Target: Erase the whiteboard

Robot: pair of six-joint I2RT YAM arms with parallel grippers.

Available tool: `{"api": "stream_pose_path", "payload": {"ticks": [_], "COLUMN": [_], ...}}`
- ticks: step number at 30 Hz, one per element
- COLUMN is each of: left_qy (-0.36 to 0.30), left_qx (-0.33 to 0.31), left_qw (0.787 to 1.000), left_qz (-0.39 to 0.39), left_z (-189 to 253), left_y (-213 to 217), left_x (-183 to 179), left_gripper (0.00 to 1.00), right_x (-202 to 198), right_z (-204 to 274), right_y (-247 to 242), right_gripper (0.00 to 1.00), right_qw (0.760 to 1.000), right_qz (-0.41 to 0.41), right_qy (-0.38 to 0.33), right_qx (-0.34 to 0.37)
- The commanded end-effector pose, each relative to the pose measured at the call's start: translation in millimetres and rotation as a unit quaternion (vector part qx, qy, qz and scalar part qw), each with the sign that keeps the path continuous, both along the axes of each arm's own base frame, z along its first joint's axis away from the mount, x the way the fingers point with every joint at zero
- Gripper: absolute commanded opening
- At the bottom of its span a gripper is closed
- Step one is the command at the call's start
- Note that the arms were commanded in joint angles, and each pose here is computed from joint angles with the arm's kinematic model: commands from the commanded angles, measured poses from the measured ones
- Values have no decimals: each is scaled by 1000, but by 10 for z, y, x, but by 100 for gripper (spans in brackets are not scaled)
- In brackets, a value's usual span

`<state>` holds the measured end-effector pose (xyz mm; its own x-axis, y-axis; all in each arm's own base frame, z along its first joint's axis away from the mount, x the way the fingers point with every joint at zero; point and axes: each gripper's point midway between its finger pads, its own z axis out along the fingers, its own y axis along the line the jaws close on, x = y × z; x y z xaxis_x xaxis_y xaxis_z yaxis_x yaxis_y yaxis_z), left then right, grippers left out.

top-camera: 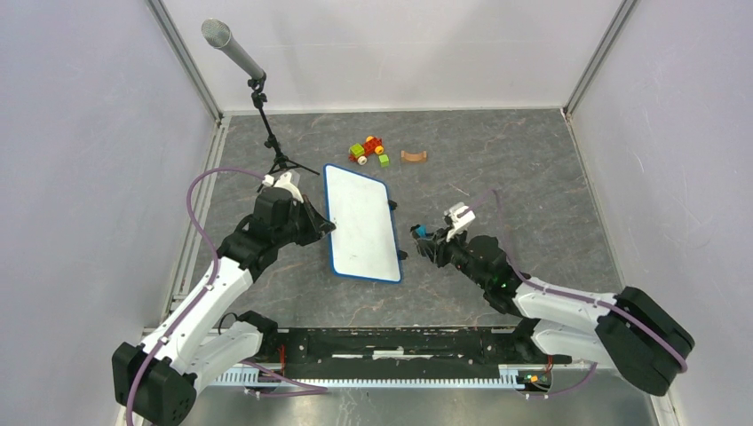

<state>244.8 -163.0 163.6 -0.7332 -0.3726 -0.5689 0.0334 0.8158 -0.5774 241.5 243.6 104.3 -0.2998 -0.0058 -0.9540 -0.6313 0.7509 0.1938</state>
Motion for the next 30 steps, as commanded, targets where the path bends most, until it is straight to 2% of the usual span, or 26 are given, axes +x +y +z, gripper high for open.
{"api": "stream_pose_path", "payload": {"ticks": [1,7,9,11,15,19,22,24,27,29,30], "left_qy": [30,19,15,4,-27,-60,-84,-99,-130,-153,-170], "left_qx": [-5,-15,-19,-21,-15,3,17,23,25,22,17], "left_qw": [997,997,997,997,997,996,995,993,990,987,984], "left_qz": [-74,-75,-76,-77,-71,-62,-55,-52,-50,-53,-57], "left_z": [-63,73,120,205,433,684,847,946,1123,1272,1372], "left_y": [-164,-202,-209,-210,-152,-24,82,143,223,263,275], "left_x": [-268,-231,-225,-219,-212,-263,-324,-371,-460,-536,-585], "left_gripper": [6,25,37,43,63,71,73,74,76,80,82], "right_x": [210,302,318,317,319,347,370,380,392,358,332], "right_z": [69,-78,-137,-156,-132,-117,-119,-126,-50,54,131], "right_y": [-433,-840,-1032,-1218,-1399,-1510,-1491,-1468,-1369,-1365,-1379], "right_gripper": [27,27,27,29,35,38,40,47,67,77,86], "right_qw": [990,967,950,933,915,906,911,913,922,925,927], "right_qz": [-137,-252,-306,-352,-390,-405,-394,-386,-360,-345,-339], "right_qy": [-17,11,26,31,27,31,37,43,51,53,49], "right_qx": [9,-33,-55,-76,-97,-115,-118,-125,-134,-150,-154]}}
